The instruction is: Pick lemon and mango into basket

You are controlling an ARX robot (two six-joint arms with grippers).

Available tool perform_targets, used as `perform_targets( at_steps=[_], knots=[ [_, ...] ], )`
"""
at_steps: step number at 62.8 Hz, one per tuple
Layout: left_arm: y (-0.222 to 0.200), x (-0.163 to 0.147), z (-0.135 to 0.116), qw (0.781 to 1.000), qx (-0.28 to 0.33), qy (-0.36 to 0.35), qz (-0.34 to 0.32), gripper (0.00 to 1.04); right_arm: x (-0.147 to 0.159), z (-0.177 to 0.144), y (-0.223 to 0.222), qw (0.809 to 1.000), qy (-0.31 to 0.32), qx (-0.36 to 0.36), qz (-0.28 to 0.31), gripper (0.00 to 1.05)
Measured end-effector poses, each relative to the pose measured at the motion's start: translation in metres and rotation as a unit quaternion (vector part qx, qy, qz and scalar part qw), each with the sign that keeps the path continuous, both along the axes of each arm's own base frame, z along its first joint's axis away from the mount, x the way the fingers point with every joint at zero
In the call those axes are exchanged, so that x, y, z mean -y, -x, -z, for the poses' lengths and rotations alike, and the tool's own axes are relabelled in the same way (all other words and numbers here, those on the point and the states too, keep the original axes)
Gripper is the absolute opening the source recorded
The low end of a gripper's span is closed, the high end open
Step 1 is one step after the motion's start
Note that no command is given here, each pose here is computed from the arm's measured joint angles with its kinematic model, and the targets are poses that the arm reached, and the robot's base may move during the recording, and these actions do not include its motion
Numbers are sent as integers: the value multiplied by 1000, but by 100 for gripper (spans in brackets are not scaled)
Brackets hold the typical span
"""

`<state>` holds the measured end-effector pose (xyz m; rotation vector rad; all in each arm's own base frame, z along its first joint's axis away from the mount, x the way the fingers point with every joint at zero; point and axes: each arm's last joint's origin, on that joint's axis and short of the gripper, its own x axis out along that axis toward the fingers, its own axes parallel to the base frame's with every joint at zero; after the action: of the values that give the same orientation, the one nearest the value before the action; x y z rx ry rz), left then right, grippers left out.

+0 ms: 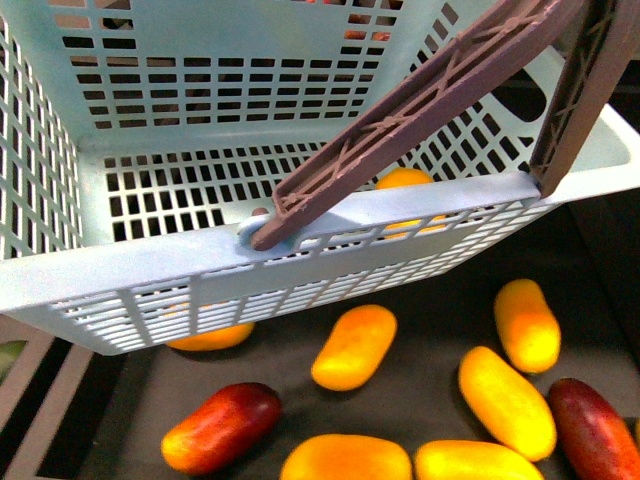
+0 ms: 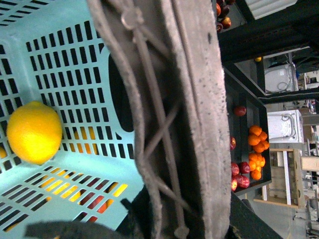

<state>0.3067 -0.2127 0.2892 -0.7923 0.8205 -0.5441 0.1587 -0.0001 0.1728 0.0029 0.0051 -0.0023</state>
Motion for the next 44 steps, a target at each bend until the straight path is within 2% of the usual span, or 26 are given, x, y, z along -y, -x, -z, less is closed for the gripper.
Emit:
perform_targets(
  at_steps=[26,37,38,40,42,44],
  knots=[
    [0,0,-1,1000,1,0,1,13,0,0,0,1000,0,0,0,96],
    [-4,-8,-1,1000,5,-4,-21,13,0,0,0,1000,0,0,-4,96],
    [-4,-7,-1,1000,7,-6,-20,13,0,0,-1,1000,-8,-7,7,96],
    [-4,-6,-1,1000,9,-7,-17,12,0,0,-6,995,-41,-71,55,96],
    [-3,-5,-1,1000,9,-7,-12,12,5,-1,-15,978,-79,-153,121,96],
    [-2,-4,-1,1000,5,-4,-8,12,10,2,-20,958,-120,-210,152,96]
  ],
)
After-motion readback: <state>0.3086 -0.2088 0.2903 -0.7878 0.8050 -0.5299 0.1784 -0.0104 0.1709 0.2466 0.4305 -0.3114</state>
